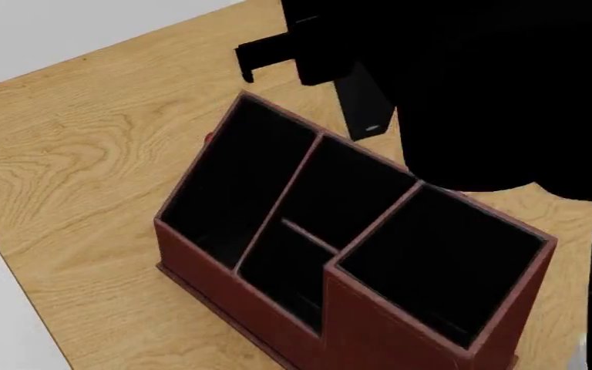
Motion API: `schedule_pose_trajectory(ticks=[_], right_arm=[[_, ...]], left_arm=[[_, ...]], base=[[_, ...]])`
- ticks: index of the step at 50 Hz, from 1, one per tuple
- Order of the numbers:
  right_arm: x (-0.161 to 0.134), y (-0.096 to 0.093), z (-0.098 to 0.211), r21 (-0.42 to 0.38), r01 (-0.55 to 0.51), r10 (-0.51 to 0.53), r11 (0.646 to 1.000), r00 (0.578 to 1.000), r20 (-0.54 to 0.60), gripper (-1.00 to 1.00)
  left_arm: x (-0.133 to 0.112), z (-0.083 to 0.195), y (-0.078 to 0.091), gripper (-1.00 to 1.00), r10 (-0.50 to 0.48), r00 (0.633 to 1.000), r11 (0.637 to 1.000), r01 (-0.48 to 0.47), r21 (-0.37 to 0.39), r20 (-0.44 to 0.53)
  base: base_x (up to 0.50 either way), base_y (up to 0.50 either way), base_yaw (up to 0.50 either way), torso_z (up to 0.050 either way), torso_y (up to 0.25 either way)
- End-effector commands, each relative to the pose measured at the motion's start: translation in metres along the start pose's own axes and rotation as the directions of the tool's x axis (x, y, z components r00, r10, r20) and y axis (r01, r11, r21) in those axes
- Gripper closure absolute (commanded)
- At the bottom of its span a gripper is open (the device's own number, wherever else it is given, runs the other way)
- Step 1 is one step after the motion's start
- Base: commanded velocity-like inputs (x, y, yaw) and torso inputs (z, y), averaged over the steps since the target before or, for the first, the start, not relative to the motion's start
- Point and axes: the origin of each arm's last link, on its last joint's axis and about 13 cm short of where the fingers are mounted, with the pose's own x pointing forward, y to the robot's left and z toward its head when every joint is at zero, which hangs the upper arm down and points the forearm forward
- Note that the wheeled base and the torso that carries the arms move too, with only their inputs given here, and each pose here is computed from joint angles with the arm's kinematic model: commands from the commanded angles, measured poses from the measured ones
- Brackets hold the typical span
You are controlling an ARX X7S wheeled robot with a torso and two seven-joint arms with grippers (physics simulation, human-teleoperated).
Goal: Pick up the book and place it in the right compartment of the caddy.
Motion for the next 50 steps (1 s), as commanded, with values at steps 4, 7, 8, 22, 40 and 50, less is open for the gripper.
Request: schedule_pose_trajectory(ticks=[4, 7, 8, 22, 40, 50], right_arm=[[-0.008, -0.022, 0.006, 0.019, 0.118, -0.116, 0.993, 0.992, -0.057, 1.0], [-0.008, -0.023, 0.001, 0.033, 0.133, -0.13, 0.991, 0.988, -0.084, 1.0], [-0.008, -0.023, 0.0, 0.035, 0.133, -0.129, 0.991, 0.988, -0.086, 1.0], [-0.012, -0.026, -0.013, 0.074, 0.211, -0.2, 0.975, 0.97, -0.141, 1.0], [0.003, -0.028, -0.044, 0.065, 0.247, -0.225, 0.967, 0.945, -0.236, 1.0], [0.011, -0.025, -0.056, 0.071, 0.238, -0.212, 0.969, 0.942, -0.26, 1.0]], left_arm=[[0.001, -0.003, -0.002, -1.0, -0.007, 1.0, 1.0, 0.007, 0.002, -0.005], [0.001, -0.002, -0.001, -1.0, -0.006, 1.0, 1.0, 0.006, 0.0, -0.003], [0.001, -0.002, -0.001, -1.0, -0.005, 1.0, 1.0, 0.005, 0.0, -0.003], [-0.003, 0.006, -0.001, -1.0, -0.015, 1.0, 1.0, 0.015, -0.022, 0.005], [-0.004, 0.01, 0.002, -1.0, -0.007, 1.0, 0.999, 0.008, -0.036, 0.022], [-0.003, 0.007, 0.002, -1.0, -0.008, 1.0, 0.999, 0.009, -0.034, 0.018]], base=[[0.0, 0.0, 0.0, 0.0, 0.0], [0.0, 0.0, 0.0, 0.0, 0.003], [0.0, 0.0, 0.0, 0.0, 0.0], [0.0, 0.0, 0.0, 0.0, 0.001], [0.0, 0.0, 0.0, 0.001, 0.001], [0.0, 0.0, 0.0, 0.0, 0.001]])
